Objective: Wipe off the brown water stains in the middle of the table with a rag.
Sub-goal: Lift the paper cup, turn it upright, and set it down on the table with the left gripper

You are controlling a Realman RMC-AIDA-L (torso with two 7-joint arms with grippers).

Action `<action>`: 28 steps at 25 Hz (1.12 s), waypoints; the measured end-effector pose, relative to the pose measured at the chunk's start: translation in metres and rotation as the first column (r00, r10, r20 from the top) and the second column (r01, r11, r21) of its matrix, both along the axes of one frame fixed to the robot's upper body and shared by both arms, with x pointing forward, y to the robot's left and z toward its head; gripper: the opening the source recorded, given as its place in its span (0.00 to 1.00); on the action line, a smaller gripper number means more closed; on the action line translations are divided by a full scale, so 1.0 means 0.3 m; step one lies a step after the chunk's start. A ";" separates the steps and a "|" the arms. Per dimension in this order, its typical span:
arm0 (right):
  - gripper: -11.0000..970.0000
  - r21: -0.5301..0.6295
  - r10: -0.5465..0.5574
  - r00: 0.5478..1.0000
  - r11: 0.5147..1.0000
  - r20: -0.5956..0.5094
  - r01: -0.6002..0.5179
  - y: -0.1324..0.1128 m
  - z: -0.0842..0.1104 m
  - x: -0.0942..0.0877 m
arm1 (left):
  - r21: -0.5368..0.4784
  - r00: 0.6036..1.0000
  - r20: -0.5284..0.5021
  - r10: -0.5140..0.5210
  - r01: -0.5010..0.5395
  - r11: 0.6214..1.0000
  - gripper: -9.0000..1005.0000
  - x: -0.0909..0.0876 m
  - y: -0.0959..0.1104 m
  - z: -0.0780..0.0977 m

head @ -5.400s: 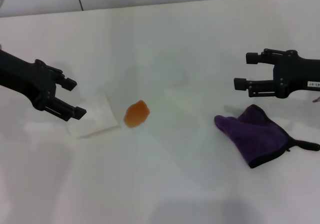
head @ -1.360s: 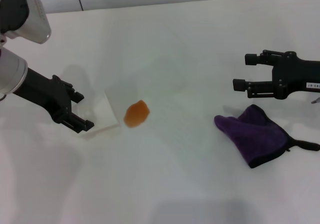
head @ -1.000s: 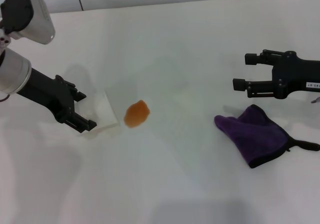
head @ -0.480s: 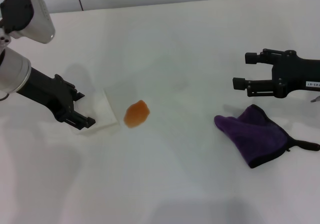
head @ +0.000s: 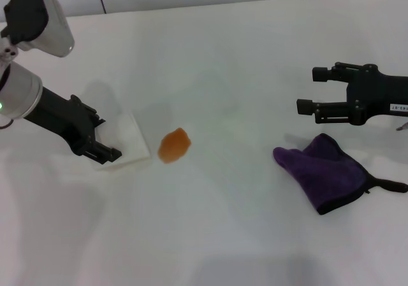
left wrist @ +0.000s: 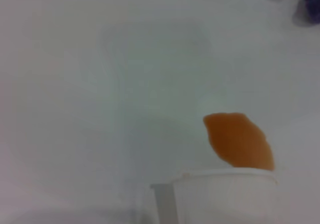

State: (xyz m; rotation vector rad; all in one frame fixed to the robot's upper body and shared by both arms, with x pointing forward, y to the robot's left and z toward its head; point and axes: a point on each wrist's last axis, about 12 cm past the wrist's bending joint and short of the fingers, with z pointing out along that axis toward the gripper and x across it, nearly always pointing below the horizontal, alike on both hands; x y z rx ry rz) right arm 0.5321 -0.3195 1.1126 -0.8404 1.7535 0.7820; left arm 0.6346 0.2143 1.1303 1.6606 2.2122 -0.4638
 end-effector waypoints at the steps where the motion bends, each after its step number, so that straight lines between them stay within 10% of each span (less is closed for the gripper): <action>1: 0.89 0.000 0.000 1.000 1.000 0.000 0.000 0.000 0.000 0.000 | -0.001 1.000 0.002 0.002 -0.002 1.000 0.70 0.001 0.000 0.000; 28: 0.89 -0.003 -0.008 1.000 1.000 0.006 0.008 -0.006 0.004 0.003 | -0.209 0.983 0.128 0.134 -0.105 0.972 0.68 0.037 -0.005 0.011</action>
